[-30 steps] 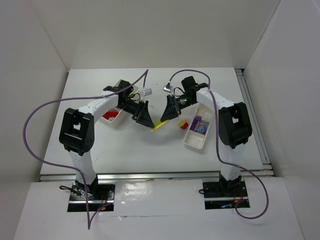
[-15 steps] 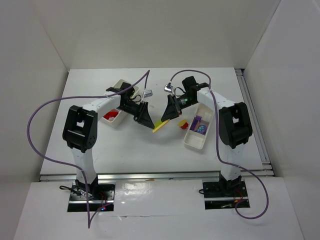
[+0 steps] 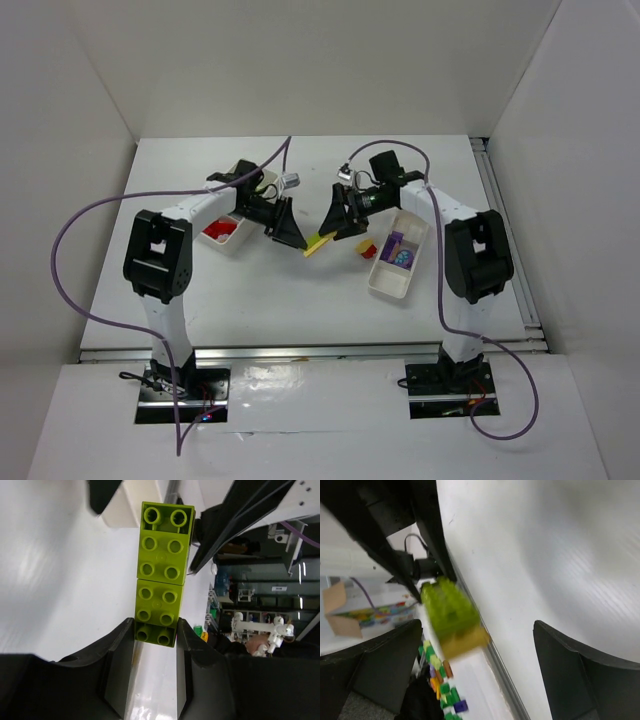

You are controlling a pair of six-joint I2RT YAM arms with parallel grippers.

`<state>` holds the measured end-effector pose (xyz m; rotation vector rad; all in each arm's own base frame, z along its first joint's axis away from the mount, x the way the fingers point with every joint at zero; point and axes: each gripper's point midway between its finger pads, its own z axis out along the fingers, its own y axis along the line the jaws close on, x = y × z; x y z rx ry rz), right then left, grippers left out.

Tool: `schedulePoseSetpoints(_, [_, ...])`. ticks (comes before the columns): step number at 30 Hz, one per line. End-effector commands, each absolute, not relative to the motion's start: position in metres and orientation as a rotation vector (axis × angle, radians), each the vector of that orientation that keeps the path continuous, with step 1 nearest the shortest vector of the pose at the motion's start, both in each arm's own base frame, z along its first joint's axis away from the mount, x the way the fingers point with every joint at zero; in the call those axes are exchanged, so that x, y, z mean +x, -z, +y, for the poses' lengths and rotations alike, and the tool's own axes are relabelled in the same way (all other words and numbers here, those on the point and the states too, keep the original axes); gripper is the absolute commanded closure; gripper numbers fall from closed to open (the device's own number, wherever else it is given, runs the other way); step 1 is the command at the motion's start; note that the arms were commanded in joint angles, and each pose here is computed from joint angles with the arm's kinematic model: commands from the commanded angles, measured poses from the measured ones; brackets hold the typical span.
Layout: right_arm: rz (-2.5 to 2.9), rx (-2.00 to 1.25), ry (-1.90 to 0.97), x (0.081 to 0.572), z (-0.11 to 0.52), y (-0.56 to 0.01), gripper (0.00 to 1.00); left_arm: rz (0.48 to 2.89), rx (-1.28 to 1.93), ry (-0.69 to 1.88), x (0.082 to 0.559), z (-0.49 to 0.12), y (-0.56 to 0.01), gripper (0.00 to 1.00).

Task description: Sort the legos into containers by color

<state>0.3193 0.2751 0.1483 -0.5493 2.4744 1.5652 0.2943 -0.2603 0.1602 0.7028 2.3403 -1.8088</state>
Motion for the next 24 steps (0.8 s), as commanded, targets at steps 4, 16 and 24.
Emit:
schedulePoseSetpoints(4, [2.227,-0.341,-1.462,0.359,0.261,-0.207,0.01,2.423,0.468,1.639,0.329,-0.233,-0.154,1.00])
schedulePoseSetpoints(16, [2.041,-0.271,-1.521,0.373,0.285,-0.253,0.12,2.310,0.202,1.678,0.363,-0.229,-0.193,1.00])
schedulePoseSetpoints(24, [2.028,-0.178,-1.499,0.397,0.296,-0.250,0.08,2.193,0.140,1.710,0.379,-0.230,-0.235,1.00])
